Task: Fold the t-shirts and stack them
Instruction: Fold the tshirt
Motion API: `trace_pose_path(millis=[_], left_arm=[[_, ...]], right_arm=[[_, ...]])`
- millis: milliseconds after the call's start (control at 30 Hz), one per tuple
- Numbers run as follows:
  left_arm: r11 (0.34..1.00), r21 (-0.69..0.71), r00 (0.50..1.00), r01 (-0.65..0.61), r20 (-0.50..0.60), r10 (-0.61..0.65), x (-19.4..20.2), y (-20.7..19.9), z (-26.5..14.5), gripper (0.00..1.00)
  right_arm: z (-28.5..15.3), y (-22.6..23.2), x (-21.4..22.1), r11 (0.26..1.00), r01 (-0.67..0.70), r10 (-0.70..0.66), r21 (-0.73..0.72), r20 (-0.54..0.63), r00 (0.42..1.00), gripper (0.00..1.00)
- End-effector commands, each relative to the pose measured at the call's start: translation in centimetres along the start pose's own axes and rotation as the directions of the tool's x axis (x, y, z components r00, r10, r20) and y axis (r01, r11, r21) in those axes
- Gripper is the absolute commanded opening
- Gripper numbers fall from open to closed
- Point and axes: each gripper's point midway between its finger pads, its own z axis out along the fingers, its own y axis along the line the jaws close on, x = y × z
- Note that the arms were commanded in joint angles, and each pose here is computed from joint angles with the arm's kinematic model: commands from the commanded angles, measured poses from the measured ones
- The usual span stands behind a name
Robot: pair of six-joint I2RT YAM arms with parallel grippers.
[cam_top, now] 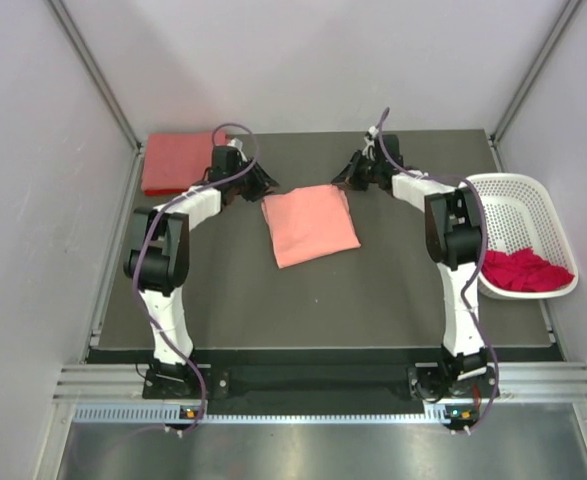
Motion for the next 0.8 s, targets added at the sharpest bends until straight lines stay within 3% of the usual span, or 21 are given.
trace_pose_path(millis=[0, 133, 300, 567, 767], left_arm=[[0.987, 0.16, 1.0, -0.017, 0.028, 0.012, 0.7, -5.2, -1.9, 0.36], [0.987, 0.15, 0.999, 0.052, -0.019, -0.05, 3.3, -3.9, -0.3, 0.35], [0.997, 0.068, 0.999, 0.046, -0.012, -0.046, 3.8, -0.6, 1.5, 0.36], [0.994, -0.053, 0.994, 0.094, -0.047, -0.097, 5.3, 4.5, 1.7, 0.35], [0.995, -0.101, 0.997, 0.009, -0.074, -0.017, 5.2, 5.9, 0.4, 0.37]], right_arm=[[-1.8, 8.6, -1.4, 0.986, 0.11, -0.101, -0.127, 0.073, 0.992, 0.0], [0.4, 11.2, 1.2, 0.977, 0.034, -0.025, -0.213, 0.041, 0.999, 0.0], [3.8, 10.4, 3.6, 0.967, -0.073, 0.075, -0.242, -0.003, 0.997, 0.0], [5.5, 2.3, 3.8, 0.982, -0.138, 0.142, -0.132, 0.018, 0.99, 0.0], [4.0, -3.5, -0.9, 0.995, -0.096, 0.097, -0.028, 0.075, 0.992, 0.0]])
